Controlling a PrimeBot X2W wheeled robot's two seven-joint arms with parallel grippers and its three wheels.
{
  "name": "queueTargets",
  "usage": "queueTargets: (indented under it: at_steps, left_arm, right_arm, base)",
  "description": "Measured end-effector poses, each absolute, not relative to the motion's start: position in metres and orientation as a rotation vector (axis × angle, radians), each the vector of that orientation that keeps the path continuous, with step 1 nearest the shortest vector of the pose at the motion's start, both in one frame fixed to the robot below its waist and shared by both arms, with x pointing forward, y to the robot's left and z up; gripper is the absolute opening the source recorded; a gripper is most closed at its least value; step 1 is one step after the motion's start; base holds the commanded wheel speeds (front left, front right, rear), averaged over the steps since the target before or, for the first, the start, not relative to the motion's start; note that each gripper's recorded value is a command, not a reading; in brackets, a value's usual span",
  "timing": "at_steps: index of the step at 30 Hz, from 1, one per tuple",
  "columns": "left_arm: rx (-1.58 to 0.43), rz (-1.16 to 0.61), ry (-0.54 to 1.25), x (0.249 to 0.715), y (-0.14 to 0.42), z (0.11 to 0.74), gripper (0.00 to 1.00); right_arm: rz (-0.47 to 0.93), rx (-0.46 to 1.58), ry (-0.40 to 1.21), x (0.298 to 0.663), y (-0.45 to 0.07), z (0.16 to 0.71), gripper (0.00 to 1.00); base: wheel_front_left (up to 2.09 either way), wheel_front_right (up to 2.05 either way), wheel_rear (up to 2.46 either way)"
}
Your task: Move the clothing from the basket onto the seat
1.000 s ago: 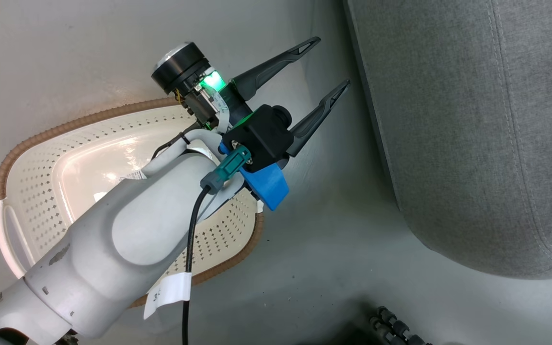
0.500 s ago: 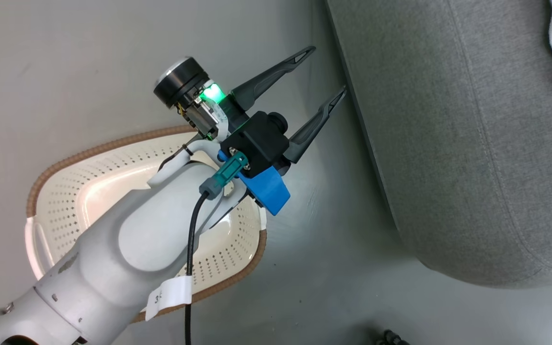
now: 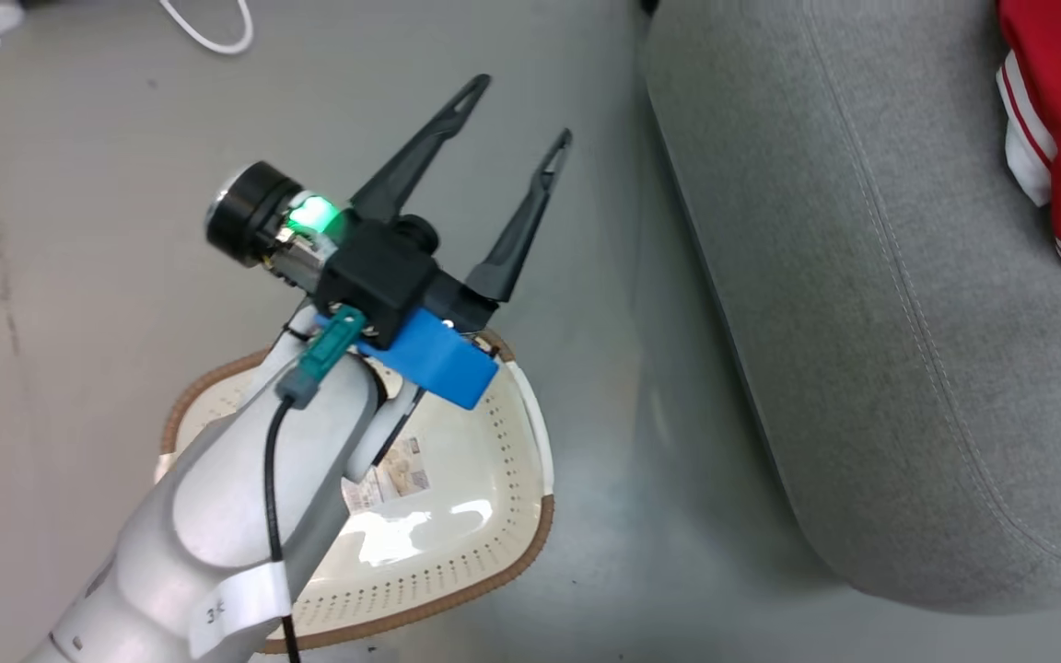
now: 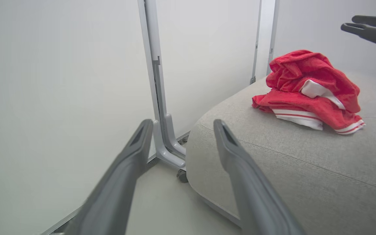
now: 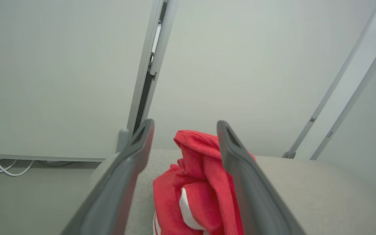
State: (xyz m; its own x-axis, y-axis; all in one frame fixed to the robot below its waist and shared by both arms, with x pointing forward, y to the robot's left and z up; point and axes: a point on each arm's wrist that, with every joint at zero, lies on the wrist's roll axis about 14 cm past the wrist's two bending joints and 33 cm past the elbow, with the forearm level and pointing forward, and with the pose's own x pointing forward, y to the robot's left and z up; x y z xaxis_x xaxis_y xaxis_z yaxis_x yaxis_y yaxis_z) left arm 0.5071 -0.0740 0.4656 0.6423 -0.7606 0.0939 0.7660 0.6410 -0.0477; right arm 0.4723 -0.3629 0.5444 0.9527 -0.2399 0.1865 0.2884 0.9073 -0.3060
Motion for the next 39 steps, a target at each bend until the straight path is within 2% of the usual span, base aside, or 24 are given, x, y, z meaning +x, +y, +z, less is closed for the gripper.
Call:
queueTargets:
  at_steps: [10, 19, 29, 39]
  left_arm:
    - [-0.076, -0.573, -0.113, 0.511, 0.013, 0.500, 1.00]
    - [-0.076, -0.352, -0.121, 0.490, 0.087, 0.514, 1.00]
    - [-0.090, -0.197, -0.123, 0.458, 0.137, 0.521, 1.00]
    - [-0.101, -0.140, -0.120, 0.430, 0.154, 0.522, 1.00]
  right_arm:
    - [-0.099, -0.242, -0.222, 0.487, -0.290, 0.555, 1.00]
    - [0.032, -0.150, -0.248, 0.491, -0.231, 0.558, 1.00]
    - [0.117, -0.072, -0.233, 0.478, -0.189, 0.553, 1.00]
    - [0.142, -0.024, -0.173, 0.450, -0.173, 0.535, 1.00]
  base:
    - [0.00, 0.00, 0.00]
    - [0.00, 0.00, 0.00]
    - [0.00, 0.00, 0.00]
    - [0.00, 0.00, 0.00]
